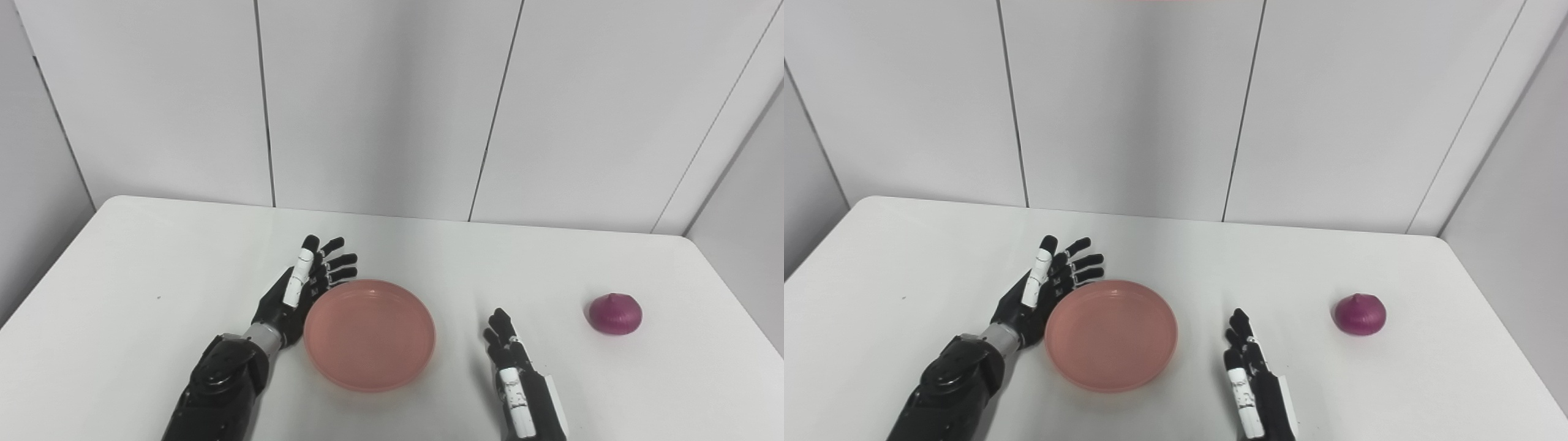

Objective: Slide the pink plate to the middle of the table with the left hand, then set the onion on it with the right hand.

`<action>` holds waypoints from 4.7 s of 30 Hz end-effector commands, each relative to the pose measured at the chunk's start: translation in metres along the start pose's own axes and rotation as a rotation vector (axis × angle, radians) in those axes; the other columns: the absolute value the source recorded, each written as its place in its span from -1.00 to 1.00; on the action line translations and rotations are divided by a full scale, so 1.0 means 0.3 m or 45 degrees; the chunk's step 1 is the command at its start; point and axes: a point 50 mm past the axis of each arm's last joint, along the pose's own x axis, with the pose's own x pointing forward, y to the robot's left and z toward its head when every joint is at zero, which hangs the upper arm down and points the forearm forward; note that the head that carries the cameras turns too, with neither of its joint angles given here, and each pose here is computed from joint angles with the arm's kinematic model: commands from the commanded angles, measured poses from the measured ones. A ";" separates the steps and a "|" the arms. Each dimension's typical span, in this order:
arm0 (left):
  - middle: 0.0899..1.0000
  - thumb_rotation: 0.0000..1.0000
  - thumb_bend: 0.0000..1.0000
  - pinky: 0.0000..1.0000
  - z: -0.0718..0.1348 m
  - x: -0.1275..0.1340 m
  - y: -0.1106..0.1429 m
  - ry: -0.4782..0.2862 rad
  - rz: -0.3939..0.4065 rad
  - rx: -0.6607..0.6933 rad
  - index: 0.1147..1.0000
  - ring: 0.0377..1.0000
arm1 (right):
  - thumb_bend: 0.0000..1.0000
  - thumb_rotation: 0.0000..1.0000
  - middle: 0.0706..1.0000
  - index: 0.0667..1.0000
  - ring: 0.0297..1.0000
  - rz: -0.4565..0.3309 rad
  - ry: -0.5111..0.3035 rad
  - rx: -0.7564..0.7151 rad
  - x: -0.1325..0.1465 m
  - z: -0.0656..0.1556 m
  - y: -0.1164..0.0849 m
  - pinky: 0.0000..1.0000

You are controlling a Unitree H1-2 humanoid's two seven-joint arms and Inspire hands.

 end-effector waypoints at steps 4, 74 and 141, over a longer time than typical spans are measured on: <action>0.67 0.96 0.79 0.67 0.017 0.019 0.048 -0.005 0.007 0.004 0.79 0.66 | 0.67 0.45 0.75 0.79 0.74 -0.047 -0.019 -0.037 0.012 0.066 -0.012 0.68; 0.71 0.99 0.73 0.77 -0.013 0.026 0.143 0.005 0.020 0.011 0.87 0.71 | 1.00 -0.65 0.75 0.59 0.72 0.195 0.386 -2.094 0.563 0.752 -0.599 0.32; 0.72 0.99 0.73 0.76 -0.008 0.006 0.152 0.025 0.032 0.019 0.87 0.72 | 1.00 -0.74 0.67 0.59 0.63 0.362 0.747 -2.048 0.666 0.580 -0.633 0.38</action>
